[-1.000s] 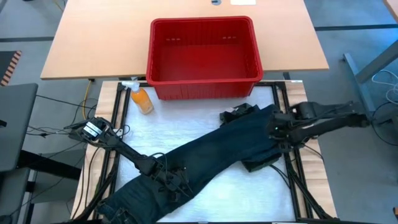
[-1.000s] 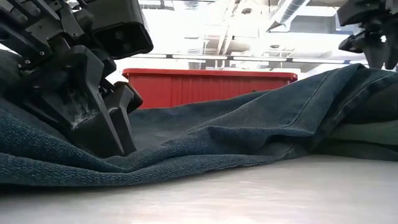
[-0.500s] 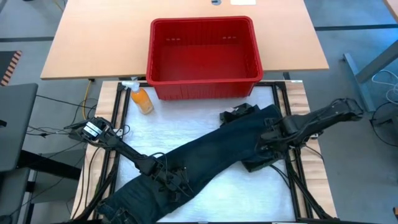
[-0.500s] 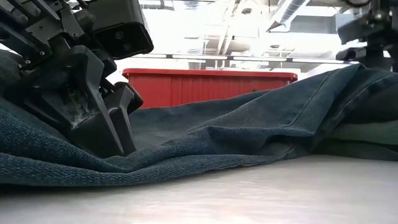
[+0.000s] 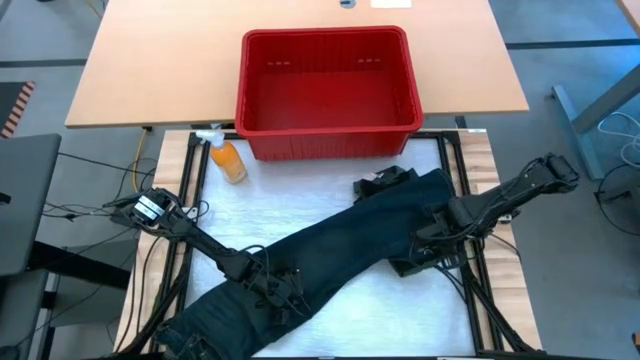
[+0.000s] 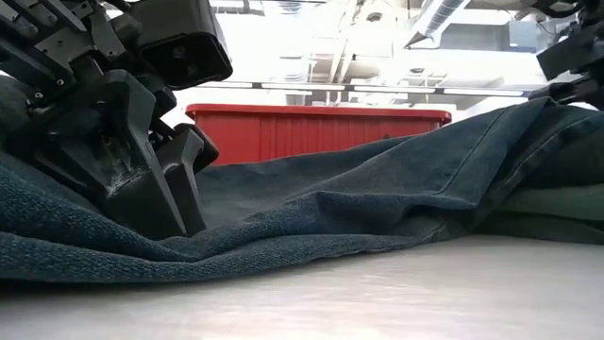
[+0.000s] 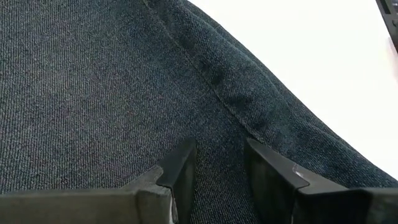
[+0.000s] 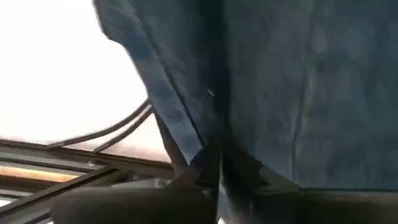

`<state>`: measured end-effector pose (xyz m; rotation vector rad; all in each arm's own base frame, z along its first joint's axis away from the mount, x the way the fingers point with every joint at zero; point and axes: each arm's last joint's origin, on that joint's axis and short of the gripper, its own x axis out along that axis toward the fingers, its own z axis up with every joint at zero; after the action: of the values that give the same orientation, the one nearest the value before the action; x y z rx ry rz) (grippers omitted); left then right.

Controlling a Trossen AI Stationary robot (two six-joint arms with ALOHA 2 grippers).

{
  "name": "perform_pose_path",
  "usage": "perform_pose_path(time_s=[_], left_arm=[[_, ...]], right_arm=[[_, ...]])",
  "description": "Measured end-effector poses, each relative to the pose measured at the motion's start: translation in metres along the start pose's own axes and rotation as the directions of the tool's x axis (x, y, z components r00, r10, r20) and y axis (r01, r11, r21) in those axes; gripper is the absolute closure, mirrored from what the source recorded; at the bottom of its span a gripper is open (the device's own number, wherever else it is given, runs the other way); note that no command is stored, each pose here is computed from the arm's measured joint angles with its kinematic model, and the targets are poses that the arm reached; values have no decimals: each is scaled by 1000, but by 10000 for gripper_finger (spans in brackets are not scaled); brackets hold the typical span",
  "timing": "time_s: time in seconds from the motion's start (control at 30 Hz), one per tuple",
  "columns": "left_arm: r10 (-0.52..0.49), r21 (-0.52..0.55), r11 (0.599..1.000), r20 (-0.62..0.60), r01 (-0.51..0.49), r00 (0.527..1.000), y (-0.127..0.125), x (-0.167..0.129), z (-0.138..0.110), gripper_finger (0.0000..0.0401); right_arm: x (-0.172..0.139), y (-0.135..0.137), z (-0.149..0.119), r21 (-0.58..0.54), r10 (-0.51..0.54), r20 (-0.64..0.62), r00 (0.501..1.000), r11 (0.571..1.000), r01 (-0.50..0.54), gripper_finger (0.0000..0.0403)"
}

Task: Fold laundry
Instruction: Fold the dark blue jeans

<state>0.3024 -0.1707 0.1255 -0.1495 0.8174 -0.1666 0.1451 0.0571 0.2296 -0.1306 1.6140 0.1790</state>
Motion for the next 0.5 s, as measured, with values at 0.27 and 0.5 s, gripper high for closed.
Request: perform_pose_path(time_s=[0.27,0.5], left_arm=[[-17,-5,1000,-10,17,1000,-1,0,-1,273],[-16,-5,1000,-9,16,1000,0,0,0,273]], right_arm=[[-12,6,-8,105,18,-68,998,994,-11,344],[-20,14,-6,129,-109,-13,994,986,109,337]])
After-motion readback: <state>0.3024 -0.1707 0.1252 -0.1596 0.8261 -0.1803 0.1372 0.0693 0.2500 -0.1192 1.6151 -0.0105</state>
